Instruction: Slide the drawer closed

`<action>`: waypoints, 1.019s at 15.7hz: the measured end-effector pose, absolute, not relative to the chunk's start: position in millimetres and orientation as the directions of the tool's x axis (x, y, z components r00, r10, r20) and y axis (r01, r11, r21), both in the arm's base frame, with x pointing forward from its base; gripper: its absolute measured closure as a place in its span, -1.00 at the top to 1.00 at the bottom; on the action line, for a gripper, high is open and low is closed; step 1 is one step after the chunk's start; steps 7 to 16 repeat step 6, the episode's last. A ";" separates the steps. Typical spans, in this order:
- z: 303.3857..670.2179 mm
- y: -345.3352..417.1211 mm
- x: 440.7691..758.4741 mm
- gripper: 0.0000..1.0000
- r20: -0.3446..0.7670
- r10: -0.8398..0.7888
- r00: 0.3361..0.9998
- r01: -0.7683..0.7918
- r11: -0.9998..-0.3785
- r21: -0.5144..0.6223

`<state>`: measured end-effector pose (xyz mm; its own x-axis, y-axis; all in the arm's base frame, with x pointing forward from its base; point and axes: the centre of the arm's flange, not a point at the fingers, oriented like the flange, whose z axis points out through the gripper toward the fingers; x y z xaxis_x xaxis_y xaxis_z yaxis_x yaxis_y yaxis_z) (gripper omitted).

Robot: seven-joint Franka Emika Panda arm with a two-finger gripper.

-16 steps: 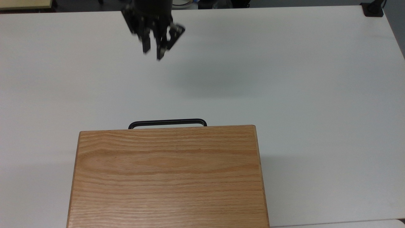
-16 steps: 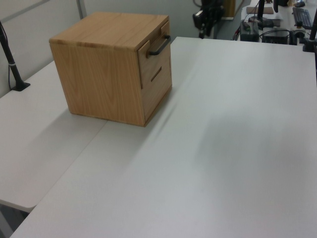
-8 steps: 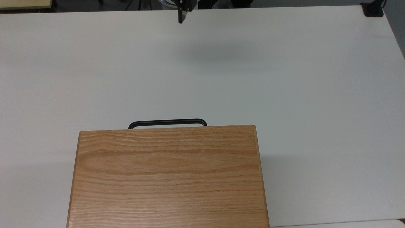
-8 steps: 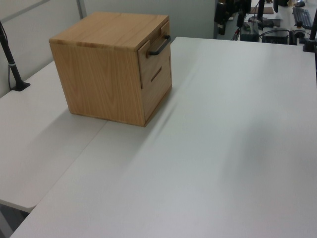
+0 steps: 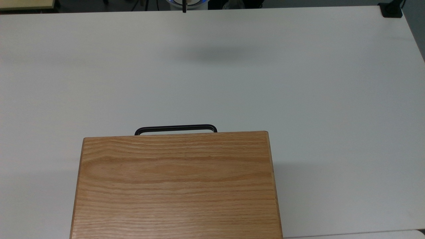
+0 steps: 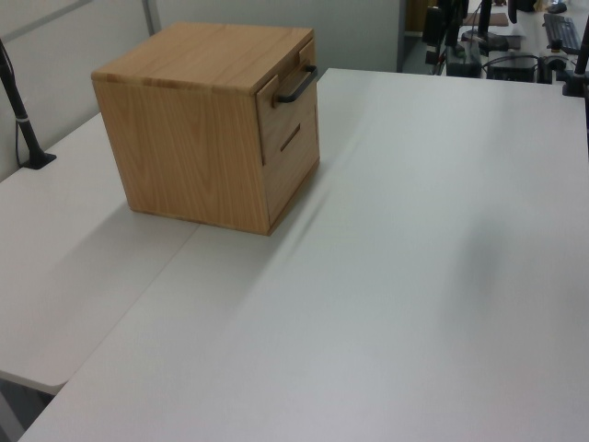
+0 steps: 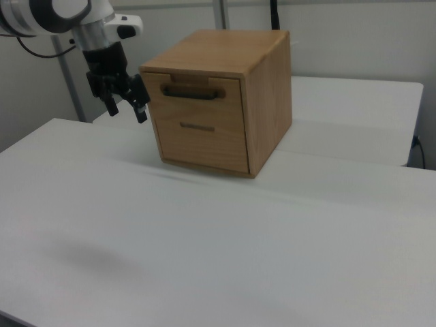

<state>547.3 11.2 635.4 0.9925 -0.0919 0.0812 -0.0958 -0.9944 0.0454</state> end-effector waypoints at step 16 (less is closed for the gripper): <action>634.6 9.0 547.5 1.00 0.078 -0.054 0.996 -0.058 -0.997 0.049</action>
